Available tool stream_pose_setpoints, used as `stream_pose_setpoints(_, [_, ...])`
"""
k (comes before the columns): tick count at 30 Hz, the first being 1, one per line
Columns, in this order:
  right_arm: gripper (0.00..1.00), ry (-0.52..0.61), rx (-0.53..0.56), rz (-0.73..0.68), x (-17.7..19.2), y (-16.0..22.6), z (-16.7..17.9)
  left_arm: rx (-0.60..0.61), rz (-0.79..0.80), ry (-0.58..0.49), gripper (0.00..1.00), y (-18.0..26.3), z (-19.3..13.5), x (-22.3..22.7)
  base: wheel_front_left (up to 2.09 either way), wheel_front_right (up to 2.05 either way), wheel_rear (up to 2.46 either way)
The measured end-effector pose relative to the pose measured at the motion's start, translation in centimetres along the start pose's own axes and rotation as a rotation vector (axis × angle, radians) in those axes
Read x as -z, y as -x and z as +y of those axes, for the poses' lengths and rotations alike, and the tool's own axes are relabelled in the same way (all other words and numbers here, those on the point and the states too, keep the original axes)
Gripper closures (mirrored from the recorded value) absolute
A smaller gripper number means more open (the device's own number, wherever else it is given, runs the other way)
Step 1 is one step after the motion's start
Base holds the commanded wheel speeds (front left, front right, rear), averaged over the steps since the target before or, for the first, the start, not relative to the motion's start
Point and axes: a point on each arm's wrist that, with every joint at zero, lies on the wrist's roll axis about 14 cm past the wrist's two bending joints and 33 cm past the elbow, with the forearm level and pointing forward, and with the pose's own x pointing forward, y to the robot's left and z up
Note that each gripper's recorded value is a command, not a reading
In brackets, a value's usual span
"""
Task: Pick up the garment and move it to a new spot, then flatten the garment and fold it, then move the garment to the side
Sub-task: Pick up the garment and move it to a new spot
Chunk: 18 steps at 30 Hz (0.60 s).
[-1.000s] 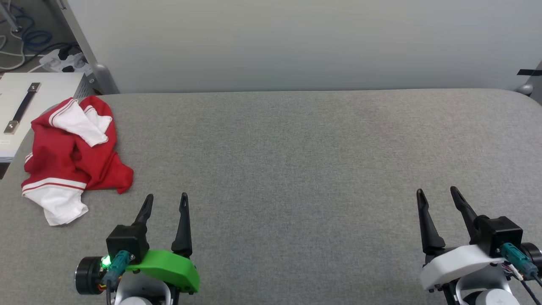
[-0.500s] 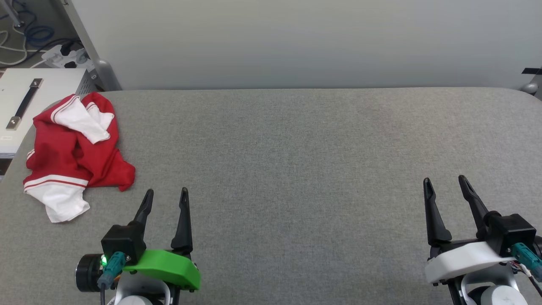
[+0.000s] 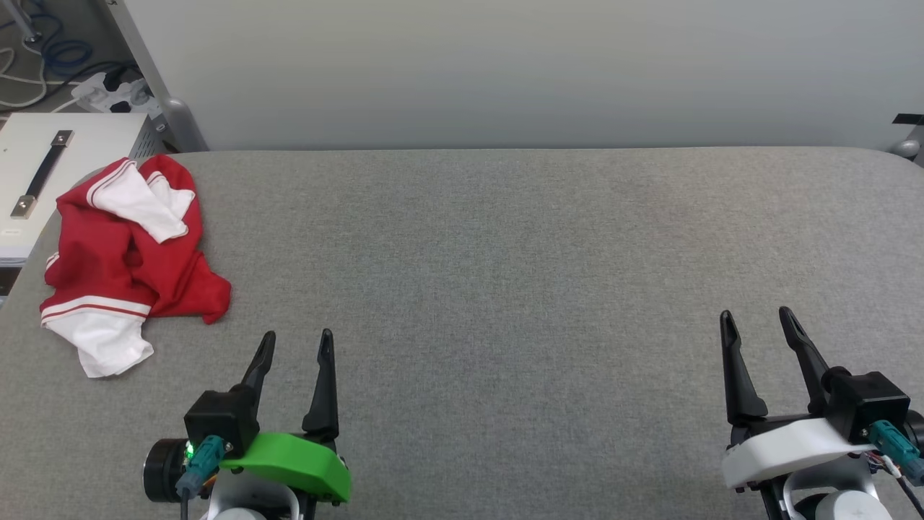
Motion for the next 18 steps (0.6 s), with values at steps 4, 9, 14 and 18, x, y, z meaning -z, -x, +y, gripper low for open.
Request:
stream_pose_setpoints(4, [0.0, -0.008, -0.002, 0.001, 0.2, 0.0, 0.1, 0.001, -0.003, 0.005, 0.0, 0.1, 0.0, 0.1, 0.0, 0.0, 0.0])
stream_pose_setpoints(9, [0.0, -0.012, -0.015, -0.002, 0.3, -0.2, 0.5, -0.008, -0.003, 0.022, 0.0, 0.3, 0.3, 0.2, 0.0, 0.0, 0.0])
stream_pose_setpoints(14, [0.0, -0.026, -0.049, -0.005, 0.6, -0.8, 1.7, -0.034, -0.009, 0.029, 0.0, 0.9, 1.1, 0.2, 0.0, 0.0, 0.0])
stream_pose_setpoints(18, [0.0, -0.035, -0.098, -0.006, 0.7, -1.4, 3.3, -0.069, -0.021, 0.032, 0.0, 1.6, 2.2, -0.1, 0.0, 0.0, 0.0])
